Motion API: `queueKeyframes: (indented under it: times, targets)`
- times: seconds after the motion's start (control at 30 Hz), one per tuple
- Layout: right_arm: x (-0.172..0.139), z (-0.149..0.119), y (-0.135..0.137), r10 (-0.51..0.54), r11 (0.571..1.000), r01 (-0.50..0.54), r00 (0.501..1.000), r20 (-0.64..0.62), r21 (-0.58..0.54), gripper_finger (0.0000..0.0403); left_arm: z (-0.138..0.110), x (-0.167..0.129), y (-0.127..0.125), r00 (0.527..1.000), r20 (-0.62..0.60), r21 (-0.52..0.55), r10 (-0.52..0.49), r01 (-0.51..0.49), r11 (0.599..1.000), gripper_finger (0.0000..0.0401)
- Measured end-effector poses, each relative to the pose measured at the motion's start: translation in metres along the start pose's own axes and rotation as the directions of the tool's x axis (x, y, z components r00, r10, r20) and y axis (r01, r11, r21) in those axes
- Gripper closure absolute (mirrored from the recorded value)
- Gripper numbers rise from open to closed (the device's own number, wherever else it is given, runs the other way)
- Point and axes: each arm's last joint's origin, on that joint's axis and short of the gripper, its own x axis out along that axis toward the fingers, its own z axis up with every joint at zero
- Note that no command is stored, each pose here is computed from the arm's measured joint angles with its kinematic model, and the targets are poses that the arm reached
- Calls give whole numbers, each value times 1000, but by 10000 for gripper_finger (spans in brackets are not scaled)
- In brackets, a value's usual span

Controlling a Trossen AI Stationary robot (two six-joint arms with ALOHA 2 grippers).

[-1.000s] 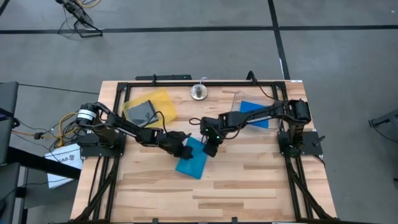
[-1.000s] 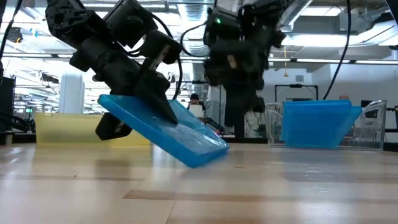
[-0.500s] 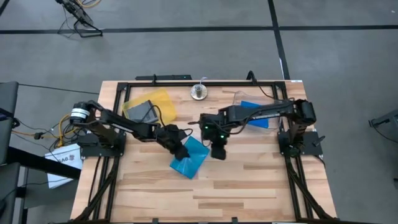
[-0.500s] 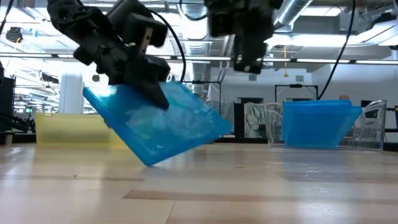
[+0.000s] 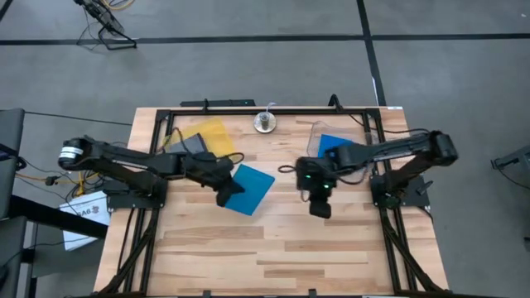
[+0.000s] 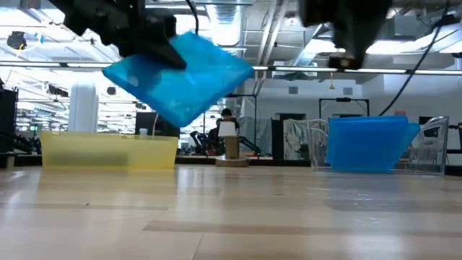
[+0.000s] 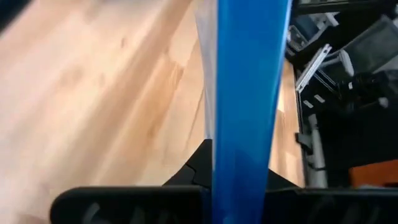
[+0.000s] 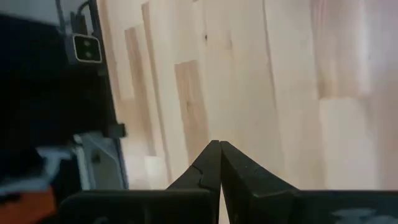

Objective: Pick & place jewel cases by type
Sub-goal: Put the blue CD case into the transparent bin

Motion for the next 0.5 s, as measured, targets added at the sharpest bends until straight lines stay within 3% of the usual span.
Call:
queueKeyframes:
  times: [0.17, 0.3, 0.37, 0.5]
  targets:
    - [9, -33, -7, 32, 988, -41, 997, 64, 148, 403, 8, -21, -9, 996, 78, 227, -39, 21, 974, 400]
    - [15, -54, -8, 37, 975, -57, 995, 96, 215, 403, 11, -33, -14, 991, 124, 392, -52, -1, 920, 401]
    - [17, -63, -7, 24, 970, -47, 994, 102, 238, 403, 12, -37, -15, 988, 142, 504, -55, -25, 863, 401]
    - [23, -79, -8, -28, 950, -9, 993, 112, 313, 403, 13, -43, -17, 986, 156, 701, -64, -65, 711, 401]
